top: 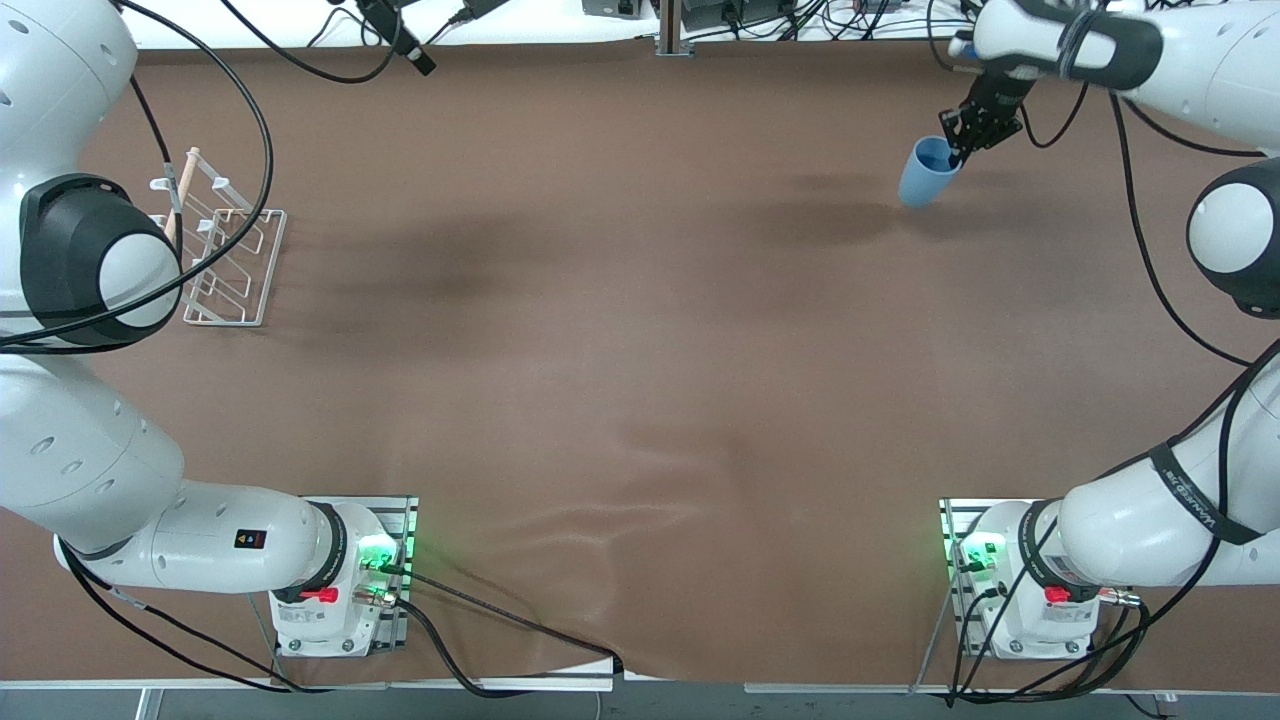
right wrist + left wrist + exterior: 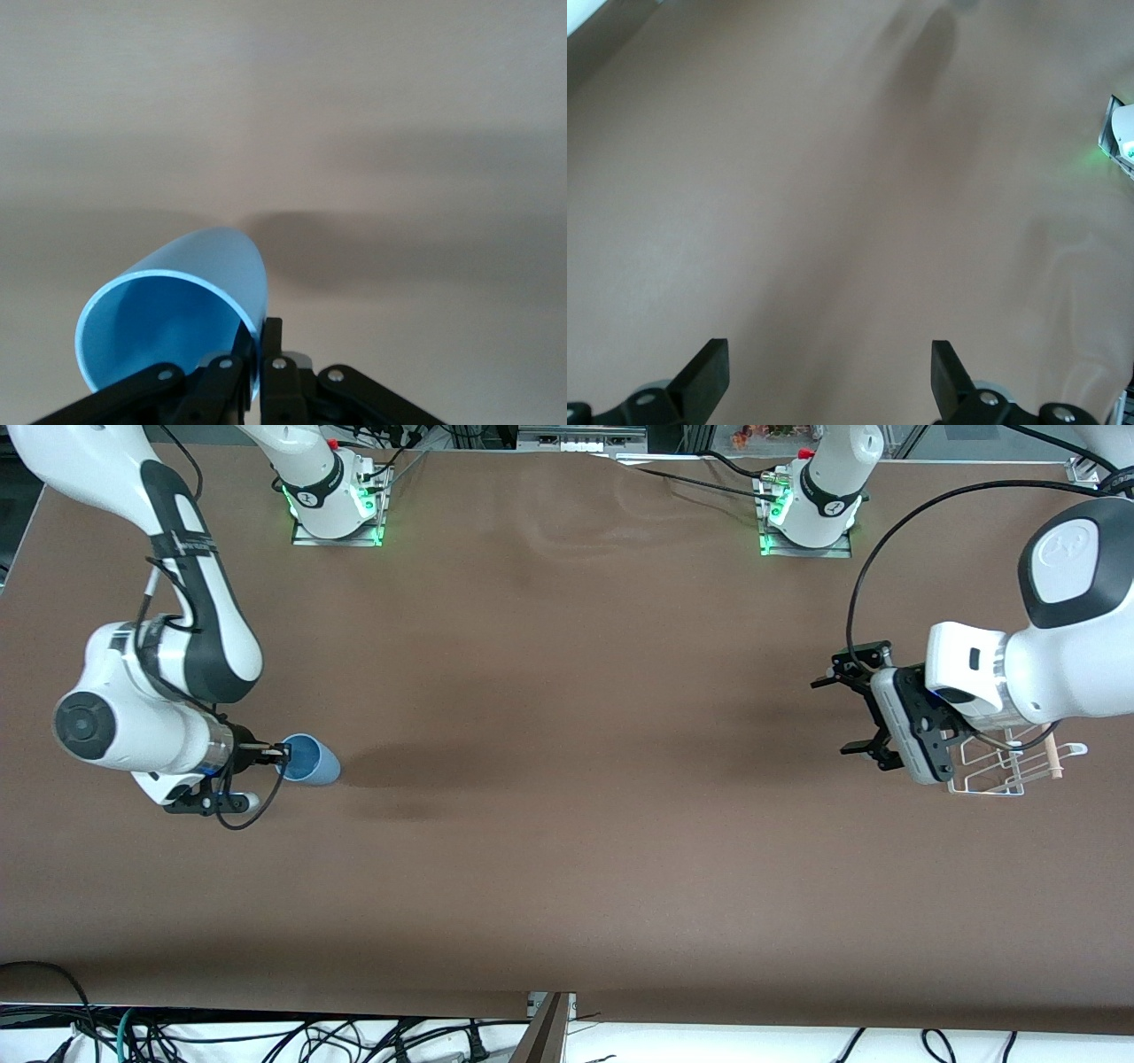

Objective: Transfer cup to left arm and place on rack
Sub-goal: 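Lift the blue cup with the right gripper while the left gripper approaches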

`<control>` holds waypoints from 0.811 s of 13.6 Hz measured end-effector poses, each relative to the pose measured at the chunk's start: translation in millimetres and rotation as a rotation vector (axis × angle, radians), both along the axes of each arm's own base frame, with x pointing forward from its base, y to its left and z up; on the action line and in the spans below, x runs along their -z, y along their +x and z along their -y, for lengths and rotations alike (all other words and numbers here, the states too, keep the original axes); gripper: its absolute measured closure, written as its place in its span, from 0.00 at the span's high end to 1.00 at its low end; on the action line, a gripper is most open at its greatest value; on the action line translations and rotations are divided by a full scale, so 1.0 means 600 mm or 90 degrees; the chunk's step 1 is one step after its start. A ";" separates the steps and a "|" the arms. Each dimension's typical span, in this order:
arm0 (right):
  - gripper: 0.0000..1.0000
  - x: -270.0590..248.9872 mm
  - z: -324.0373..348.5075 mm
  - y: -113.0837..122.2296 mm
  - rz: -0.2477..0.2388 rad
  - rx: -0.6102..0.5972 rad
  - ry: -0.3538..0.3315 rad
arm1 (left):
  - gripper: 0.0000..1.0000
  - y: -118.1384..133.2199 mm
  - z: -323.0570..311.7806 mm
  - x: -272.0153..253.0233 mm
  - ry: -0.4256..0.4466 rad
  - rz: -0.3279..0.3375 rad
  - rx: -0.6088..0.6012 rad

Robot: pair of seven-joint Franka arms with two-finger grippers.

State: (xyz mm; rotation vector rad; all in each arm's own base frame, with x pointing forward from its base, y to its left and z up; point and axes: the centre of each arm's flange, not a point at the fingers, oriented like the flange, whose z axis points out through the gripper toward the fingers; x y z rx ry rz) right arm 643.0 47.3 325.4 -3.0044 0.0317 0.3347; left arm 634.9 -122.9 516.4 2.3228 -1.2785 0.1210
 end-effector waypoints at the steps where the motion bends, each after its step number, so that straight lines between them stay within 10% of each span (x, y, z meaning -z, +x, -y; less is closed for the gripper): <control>1: 0.05 -0.019 -0.012 0.001 -0.018 0.010 0.031 | 1.00 -0.001 0.021 -0.003 -0.007 0.011 0.012; 11: 0.05 -0.107 -0.272 -0.035 -0.172 0.084 0.486 | 1.00 -0.035 0.252 0.022 -0.097 0.146 0.130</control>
